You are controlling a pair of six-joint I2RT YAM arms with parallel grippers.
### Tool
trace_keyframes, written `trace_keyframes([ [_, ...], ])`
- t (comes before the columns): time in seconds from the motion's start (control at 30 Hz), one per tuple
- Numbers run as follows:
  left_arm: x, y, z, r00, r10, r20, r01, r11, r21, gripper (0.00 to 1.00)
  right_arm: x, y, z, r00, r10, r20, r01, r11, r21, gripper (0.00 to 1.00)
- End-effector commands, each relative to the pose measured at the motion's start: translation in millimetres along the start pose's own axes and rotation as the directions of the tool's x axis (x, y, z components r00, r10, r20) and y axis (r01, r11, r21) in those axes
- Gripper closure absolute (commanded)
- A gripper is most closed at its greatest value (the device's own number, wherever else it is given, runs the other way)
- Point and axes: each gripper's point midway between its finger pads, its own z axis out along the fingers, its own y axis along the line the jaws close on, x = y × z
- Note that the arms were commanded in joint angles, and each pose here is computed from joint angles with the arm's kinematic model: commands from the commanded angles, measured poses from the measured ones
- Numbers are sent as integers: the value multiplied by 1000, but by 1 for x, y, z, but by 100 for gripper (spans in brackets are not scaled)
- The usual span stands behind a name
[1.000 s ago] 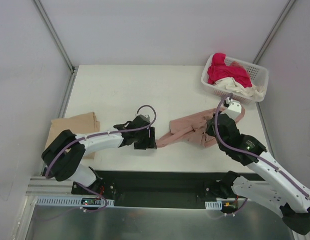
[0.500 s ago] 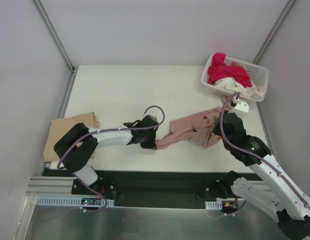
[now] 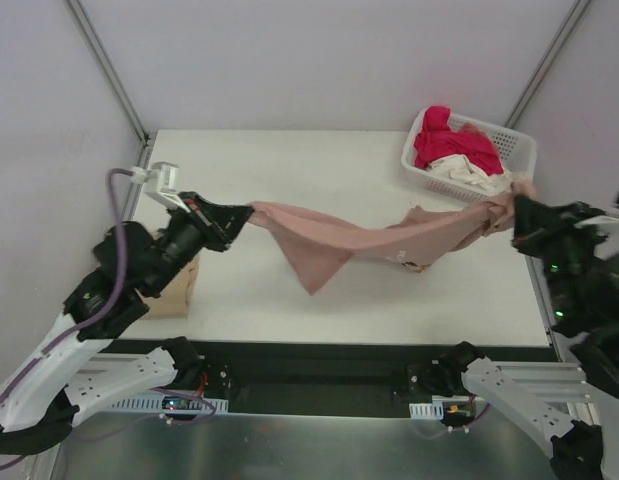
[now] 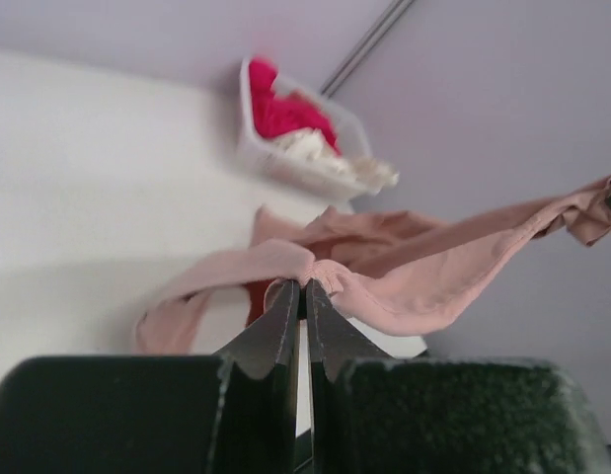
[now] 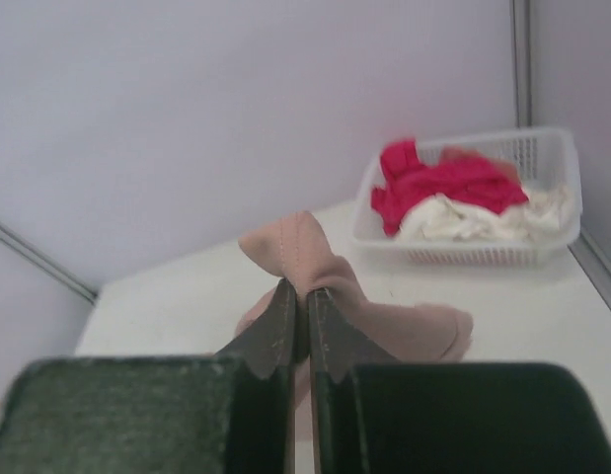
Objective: Fold and stack the t-shirts
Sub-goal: Flatten out the tshirt
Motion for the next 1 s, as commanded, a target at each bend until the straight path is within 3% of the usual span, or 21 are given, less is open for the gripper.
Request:
trace_keyframes([
  [0.0,-60,-27,-47,990,64,125,-74,994,79,100,-87,20,-44,981,25,191,12,981,-192,100],
  [0.13,-130,-89,-108,965,37,258,-118,945,304,100,-149,58,-95,952,110,287,33,891,-453,99],
  [0.33,-175,-150,-180,949,16,315,-196,815,546,100,-212,96,-164,895,258,365,88,698,-710,100],
  [0.5,-191,-146,-199,928,2,372,-213,823,527,100,-229,95,-179,859,300,415,117,673,-730,100],
  [0.6,-193,-137,-178,925,24,379,-208,867,453,100,-225,99,-152,869,245,429,128,727,-674,100],
  [0.63,-194,-129,-166,921,46,386,-212,892,399,100,-220,101,-136,879,213,427,129,755,-643,99],
  [0.7,-204,-93,-129,905,77,419,-159,974,163,100,-205,105,-90,903,116,415,141,831,-538,100],
  [0.77,-202,-51,-96,892,172,418,-144,985,-96,100,-173,115,-32,935,-13,355,178,882,-437,99],
  [0.8,-208,-5,-78,870,245,428,-72,921,-382,100,-161,107,-5,941,-66,331,182,925,-335,100],
  [0.83,-201,18,-65,865,327,380,-89,847,-525,100,-151,107,16,936,-132,327,227,935,-274,99],
  [0.87,-198,39,-60,856,382,348,-73,756,-650,100,-110,115,61,942,-232,243,286,933,-218,100],
  [0.9,-193,66,-46,851,441,286,-66,630,-774,100,-93,113,83,938,-275,209,312,935,-167,99],
  [0.93,-175,88,-23,871,438,223,-100,602,-792,100,-75,114,105,939,-298,174,323,935,-144,99],
  [0.97,-159,110,-7,898,405,172,-118,598,-793,100,-25,117,143,934,-351,62,357,923,-145,99],
])
